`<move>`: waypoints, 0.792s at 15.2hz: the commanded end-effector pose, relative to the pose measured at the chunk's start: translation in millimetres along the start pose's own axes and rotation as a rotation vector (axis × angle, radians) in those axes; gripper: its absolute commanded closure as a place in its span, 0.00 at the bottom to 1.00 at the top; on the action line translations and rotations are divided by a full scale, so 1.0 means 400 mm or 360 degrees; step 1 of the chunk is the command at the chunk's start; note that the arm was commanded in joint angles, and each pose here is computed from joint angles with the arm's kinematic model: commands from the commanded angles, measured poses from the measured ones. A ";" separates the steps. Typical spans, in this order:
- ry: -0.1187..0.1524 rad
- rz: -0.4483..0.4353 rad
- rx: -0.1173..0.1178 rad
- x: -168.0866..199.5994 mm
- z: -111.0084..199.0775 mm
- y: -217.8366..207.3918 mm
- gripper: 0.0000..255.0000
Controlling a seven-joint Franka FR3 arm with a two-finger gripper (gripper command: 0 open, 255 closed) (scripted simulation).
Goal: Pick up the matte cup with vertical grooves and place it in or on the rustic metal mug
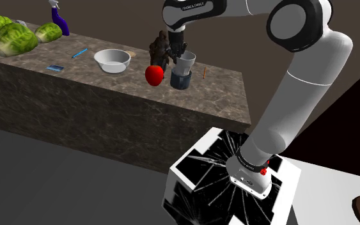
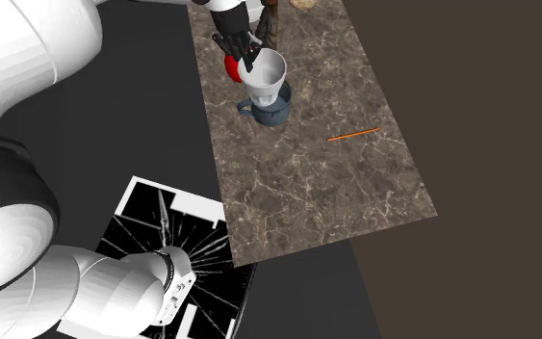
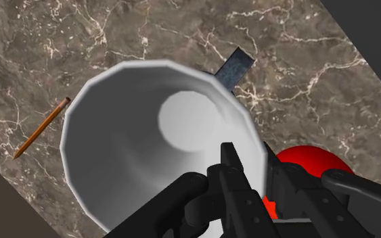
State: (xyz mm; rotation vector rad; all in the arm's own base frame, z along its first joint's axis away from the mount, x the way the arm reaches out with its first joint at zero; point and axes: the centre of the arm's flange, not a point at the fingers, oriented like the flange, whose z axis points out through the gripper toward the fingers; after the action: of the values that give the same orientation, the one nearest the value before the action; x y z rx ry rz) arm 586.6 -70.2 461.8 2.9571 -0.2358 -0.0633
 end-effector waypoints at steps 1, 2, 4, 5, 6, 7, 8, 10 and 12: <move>0.0002 0.0000 0.0000 -0.002 0.010 -0.001 1.00; 0.0002 0.0000 0.0000 -0.002 0.010 -0.001 1.00; 0.0002 0.0000 0.0000 -0.002 0.010 -0.001 1.00; 0.0002 0.0000 0.0000 -0.002 0.010 -0.001 1.00; 0.0002 0.0000 0.0000 -0.002 0.010 -0.001 1.00; 0.0002 0.0000 0.0000 -0.002 0.010 -0.001 1.00; 0.0002 0.0000 0.0000 -0.002 0.011 -0.002 0.00; 0.0002 0.0000 0.0000 -0.002 0.012 -0.002 0.00; 0.0002 0.0000 0.0000 -0.002 0.012 -0.002 0.00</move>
State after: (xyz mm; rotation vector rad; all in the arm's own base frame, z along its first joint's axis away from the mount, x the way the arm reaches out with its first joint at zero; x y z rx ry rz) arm 585.5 -70.0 457.1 2.9571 -0.2357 -0.0610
